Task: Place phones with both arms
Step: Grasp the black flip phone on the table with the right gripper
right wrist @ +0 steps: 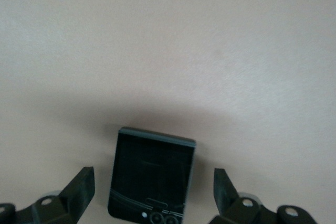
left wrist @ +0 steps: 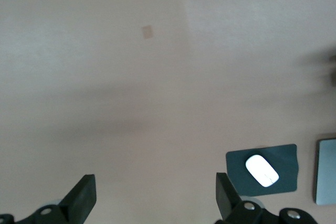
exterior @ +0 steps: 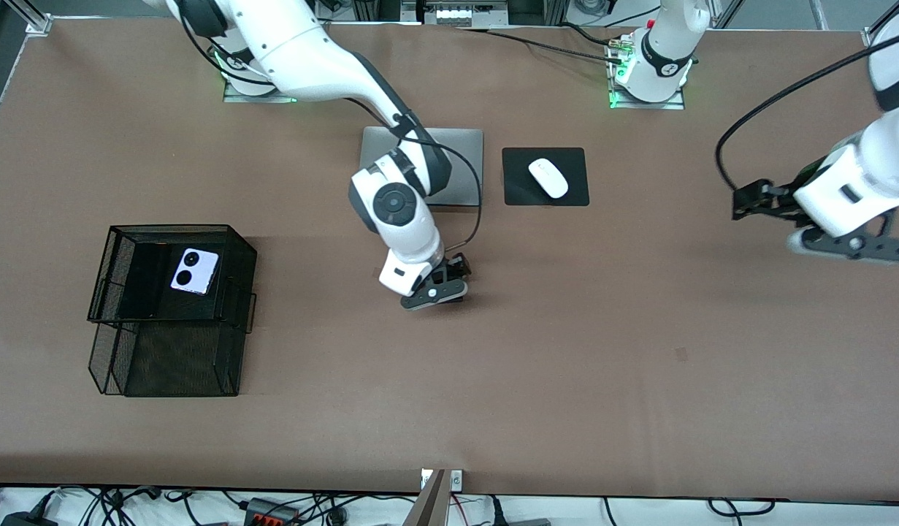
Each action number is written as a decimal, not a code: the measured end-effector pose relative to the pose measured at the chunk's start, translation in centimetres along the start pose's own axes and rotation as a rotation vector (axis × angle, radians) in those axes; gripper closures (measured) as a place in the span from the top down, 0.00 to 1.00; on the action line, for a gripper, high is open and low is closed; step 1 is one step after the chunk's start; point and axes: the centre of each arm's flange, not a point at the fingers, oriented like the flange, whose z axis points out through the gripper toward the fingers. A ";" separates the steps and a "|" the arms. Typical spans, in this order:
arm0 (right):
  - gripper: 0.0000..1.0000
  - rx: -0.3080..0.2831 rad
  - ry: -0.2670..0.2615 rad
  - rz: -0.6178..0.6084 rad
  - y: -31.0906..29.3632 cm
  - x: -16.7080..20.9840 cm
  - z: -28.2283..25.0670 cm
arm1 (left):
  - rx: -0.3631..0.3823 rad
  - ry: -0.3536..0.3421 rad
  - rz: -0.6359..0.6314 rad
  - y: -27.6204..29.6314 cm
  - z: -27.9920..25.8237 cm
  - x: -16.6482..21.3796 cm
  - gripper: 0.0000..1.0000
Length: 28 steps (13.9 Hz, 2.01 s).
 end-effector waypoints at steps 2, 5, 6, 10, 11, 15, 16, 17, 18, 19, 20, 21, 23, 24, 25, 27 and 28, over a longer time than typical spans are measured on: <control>1.00 -0.029 0.004 -0.002 -0.8 -0.4 1.2 | 0.005 0.078 -0.016 -0.8 -0.4 -1.5 1.00; 1.00 -0.063 0.010 -0.007 -1.4 -1.0 2.1 | 0.002 0.116 -0.033 -1.9 0.7 -3.4 1.00; 1.00 -0.066 0.010 -0.006 -1.4 -1.0 2.2 | 0.001 0.116 -0.030 -1.7 0.6 -3.8 1.00; 1.00 -0.068 0.014 0.020 -1.6 -1.1 3.1 | 0.002 0.122 -0.023 -1.3 0.0 -4.2 1.00; 1.00 -0.068 0.014 0.037 -1.7 -1.2 3.2 | 0.002 0.122 -0.020 -1.1 0.0 -4.2 1.00; 1.00 -0.076 0.011 0.055 -1.6 -1.4 3.7 | 0.003 0.121 -0.028 -1.5 0.0 -4.2 1.00; 1.00 -0.082 0.011 0.052 -1.5 -1.4 4.0 | 0.003 0.117 -0.030 -1.6 0.0 -4.3 1.00; 1.00 -0.091 0.013 0.045 -1.4 -1.5 4.1 | 0.003 0.112 -0.031 -1.7 0.1 -4.3 1.00; 0.99 -0.097 0.015 0.038 -1.4 -1.5 4.2 | 0.002 0.110 -0.031 -1.7 0.1 -4.3 1.00; 0.94 -0.103 0.016 0.031 -1.5 -1.5 4.2 | 0.002 0.110 -0.031 -1.7 0.0 -4.3 1.00; 0.85 -0.106 0.018 0.029 -1.5 -1.4 4.0 | 0.003 0.112 -0.030 -1.7 -0.1 -4.3 1.00; 0.81 -0.109 0.012 0.029 -1.6 -1.4 3.7 | 0.003 0.113 -0.030 -1.6 -0.1 -4.3 1.00; 0.81 -0.118 0.004 0.032 -1.4 -1.3 3.8 | 0.003 0.114 -0.028 -1.6 -0.2 -4.3 1.00; 0.81 -0.127 0.001 0.037 -1.0 -1.1 3.6 | 0.003 0.114 -0.028 -1.5 -0.2 -4.3 1.00; 0.81 -0.139 -0.004 0.049 -0.4 -0.5 3.1 | 0.003 0.114 -0.027 -1.5 -0.2 -4.3 1.00; 0.81 -0.169 -0.023 0.097 1.8 2.0 -0.2 | 0.003 0.114 -0.024 -1.3 -0.2 -4.3 1.00; 0.81 -0.183 -0.037 0.135 3.8 3.8 -3.1 | 0.003 0.114 -0.023 -1.3 -0.2 -4.3 1.00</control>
